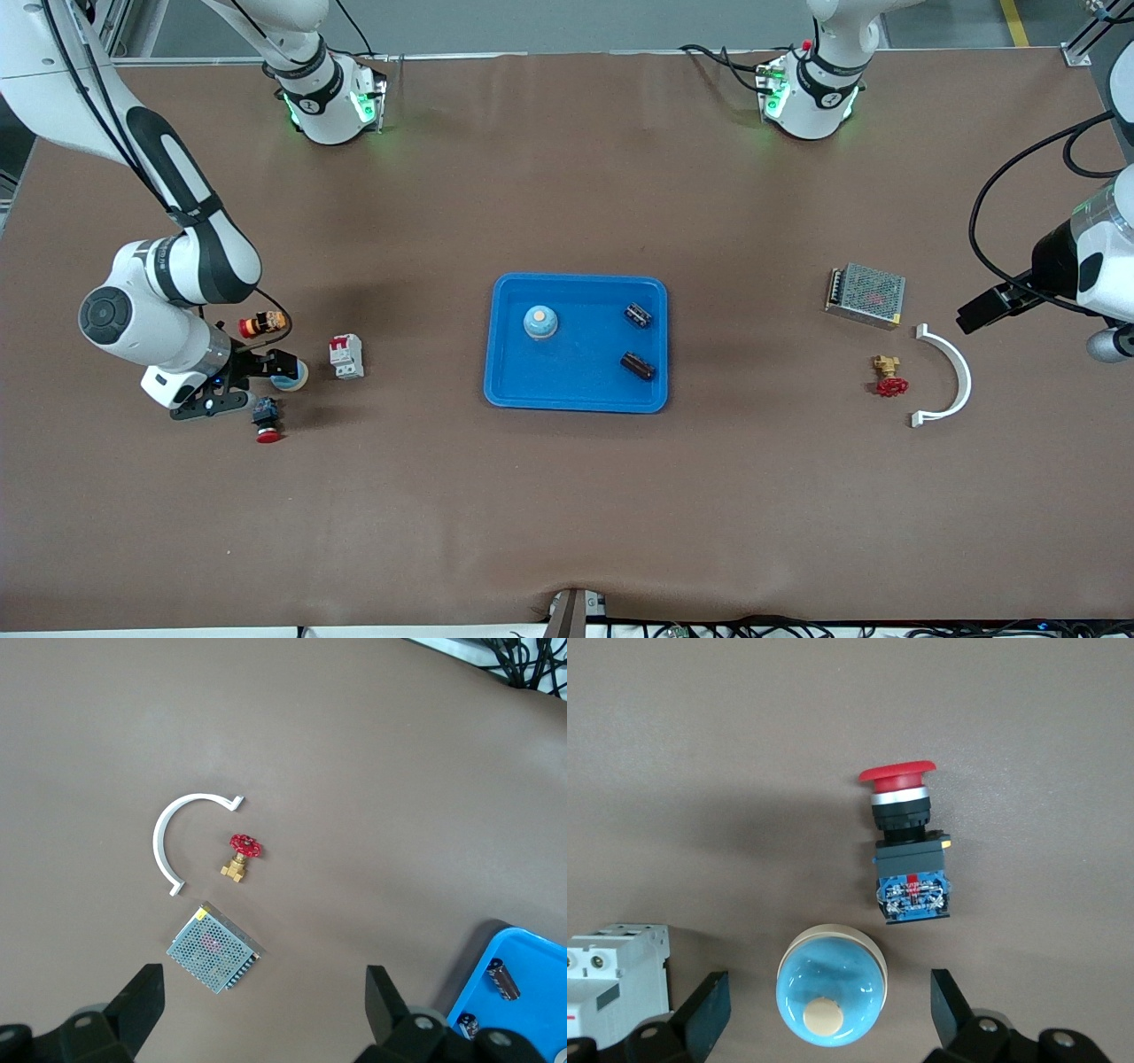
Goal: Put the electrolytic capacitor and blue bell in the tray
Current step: 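Grasp the second light-blue bell with the right gripper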
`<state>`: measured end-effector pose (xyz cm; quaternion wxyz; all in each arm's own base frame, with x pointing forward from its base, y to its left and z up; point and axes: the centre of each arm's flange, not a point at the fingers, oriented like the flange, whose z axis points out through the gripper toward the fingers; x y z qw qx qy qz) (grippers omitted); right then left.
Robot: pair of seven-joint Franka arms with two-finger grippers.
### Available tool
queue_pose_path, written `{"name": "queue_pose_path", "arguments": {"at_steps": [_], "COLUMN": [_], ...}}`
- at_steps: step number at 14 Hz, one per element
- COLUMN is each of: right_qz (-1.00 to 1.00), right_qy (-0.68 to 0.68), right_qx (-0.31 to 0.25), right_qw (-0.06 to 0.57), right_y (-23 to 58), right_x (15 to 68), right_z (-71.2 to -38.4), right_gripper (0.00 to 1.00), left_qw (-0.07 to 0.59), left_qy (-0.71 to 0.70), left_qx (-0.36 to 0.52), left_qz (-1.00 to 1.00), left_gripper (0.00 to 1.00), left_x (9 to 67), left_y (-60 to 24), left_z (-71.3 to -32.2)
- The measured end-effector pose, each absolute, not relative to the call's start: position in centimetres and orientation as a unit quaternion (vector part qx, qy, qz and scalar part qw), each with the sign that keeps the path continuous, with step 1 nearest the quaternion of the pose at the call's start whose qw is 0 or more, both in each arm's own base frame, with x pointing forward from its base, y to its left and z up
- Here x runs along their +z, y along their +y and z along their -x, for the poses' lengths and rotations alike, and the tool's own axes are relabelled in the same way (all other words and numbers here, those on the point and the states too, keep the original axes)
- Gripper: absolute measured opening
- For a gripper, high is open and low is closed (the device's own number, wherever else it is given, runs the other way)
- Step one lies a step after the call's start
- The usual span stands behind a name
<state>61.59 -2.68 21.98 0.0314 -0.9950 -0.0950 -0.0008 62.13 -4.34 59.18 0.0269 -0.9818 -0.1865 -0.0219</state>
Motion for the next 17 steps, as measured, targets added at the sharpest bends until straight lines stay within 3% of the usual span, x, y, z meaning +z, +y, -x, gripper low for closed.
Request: {"name": "queue_pose_path", "arguments": {"at_steps": [10,17], "right_qz": [0.994,0.993], "right_qy": [-0.106,-0.117], "right_qx": [-0.006,-0.005], "right_qw": [0.032,0.03], "right_y": [-2.5,-2.6], "right_x": [19.0,17.0], "right_z": [-60.3,-59.8], "right_gripper": [1.0,1.0], "left_qw": [0.053,0.056], "left_qy": [-0.167,-0.113], "left_qx": [-0.017,0.001], "left_qz": [0.984,0.992], "left_gripper": [1.0,1.0], "left_x": [62.8,64.0], "left_y": [-7.4,-4.2], "left_z": [-58.7,-56.2]}}
